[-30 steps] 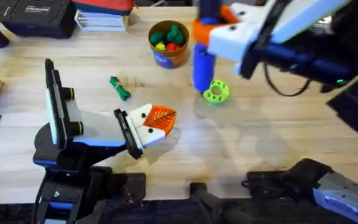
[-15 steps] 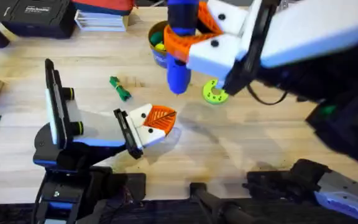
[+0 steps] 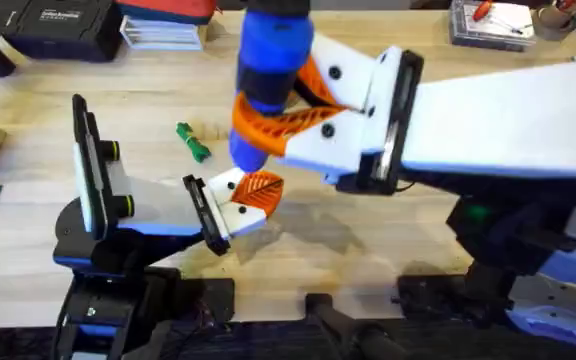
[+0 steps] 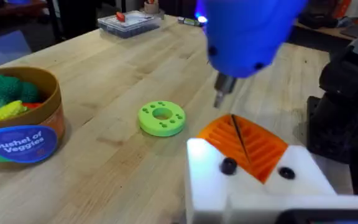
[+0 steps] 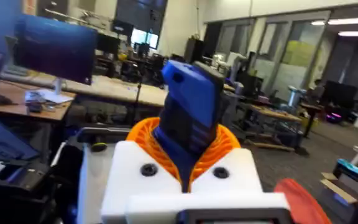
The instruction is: Pick up the gripper from the table and insert it into the empty holder that is missing its gripper. Then pick up a screw, insert it into the mounting hole, and use the screwdriver to tighten it. Finally, clean up the table by picking up the vegetable and placing it into the bucket.
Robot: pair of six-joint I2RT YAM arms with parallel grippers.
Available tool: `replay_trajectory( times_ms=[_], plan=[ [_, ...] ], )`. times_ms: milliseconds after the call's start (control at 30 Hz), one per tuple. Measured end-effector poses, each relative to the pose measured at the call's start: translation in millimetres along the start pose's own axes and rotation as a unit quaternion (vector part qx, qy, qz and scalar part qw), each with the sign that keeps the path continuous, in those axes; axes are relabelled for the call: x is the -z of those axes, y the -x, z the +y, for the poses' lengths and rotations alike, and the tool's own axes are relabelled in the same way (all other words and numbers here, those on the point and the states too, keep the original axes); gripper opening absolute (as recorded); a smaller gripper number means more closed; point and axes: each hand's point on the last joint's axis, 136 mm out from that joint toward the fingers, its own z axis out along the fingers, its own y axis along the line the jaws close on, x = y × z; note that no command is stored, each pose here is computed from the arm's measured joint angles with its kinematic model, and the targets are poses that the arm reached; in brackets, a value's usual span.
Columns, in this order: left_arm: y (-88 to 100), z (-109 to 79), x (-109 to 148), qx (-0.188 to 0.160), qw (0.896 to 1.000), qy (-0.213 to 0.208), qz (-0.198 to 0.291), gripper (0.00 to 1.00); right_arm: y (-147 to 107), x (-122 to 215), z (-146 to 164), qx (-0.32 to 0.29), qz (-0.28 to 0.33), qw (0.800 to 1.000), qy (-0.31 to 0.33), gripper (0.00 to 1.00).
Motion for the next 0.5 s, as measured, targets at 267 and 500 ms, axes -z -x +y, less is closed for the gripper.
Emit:
replay_trajectory(
  times_ms=[267,500],
  plan=[
    [0.0,-0.1,0,0.0,1.0,0.0,0.0,0.004,-9,-10,15,-0.011,-0.003,1.0,0.023,0.03],
    [0.0,-0.1,0,0.0,1.0,0.0,0.0,0.004,-10,-10,18,-0.013,-0.001,1.0,0.027,0.03]
  ],
)
